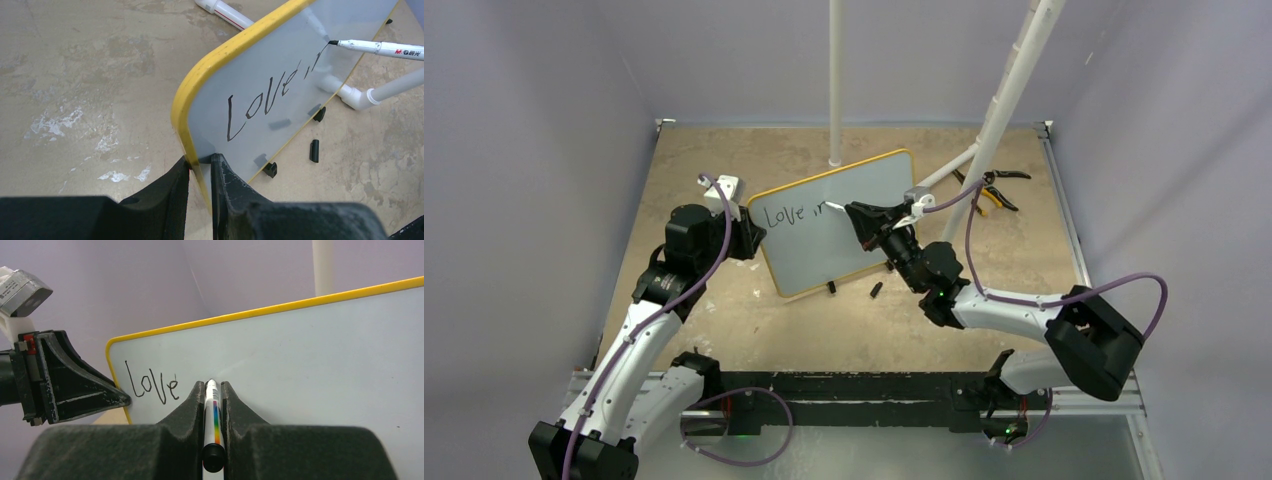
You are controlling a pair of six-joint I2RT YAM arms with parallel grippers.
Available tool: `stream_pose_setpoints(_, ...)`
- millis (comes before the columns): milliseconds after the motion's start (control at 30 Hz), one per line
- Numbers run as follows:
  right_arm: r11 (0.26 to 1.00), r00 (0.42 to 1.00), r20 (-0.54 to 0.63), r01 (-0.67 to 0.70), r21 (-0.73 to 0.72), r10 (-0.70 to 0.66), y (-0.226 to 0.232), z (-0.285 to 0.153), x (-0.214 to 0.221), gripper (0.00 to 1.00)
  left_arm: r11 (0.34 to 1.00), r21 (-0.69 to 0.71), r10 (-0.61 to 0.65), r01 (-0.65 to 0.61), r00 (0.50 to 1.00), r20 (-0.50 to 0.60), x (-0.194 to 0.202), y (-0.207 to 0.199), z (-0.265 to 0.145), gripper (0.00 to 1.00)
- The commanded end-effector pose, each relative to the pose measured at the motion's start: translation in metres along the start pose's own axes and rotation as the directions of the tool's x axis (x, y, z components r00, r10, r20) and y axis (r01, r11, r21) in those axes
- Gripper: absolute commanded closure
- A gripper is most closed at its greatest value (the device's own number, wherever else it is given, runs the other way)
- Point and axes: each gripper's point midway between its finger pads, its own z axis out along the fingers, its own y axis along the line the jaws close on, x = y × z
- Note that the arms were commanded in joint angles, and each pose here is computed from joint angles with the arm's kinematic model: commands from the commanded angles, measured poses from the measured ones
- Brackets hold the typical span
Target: Write a sentence on the whiteboard
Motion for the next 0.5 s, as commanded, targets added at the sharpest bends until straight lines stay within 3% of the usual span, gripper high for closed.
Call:
stream_pose_setpoints(0,0.998,0.999,0.046,0.007,0.055,-0.010,-0.010,-0.001,-0.014,1.00,1.000,0.010,0.020,-0.020,0.999,0.038,-0.008,-0.001,0.001,0.89)
stream_pose_setpoints(467,0.996,1.000,0.002,-0.014,0.084,0.014,-0.022,-0.017,0.005,1.00,1.000,0.012,0.020,-0.021,0.999,0.041,-0.010,-0.001,0.001,0.89)
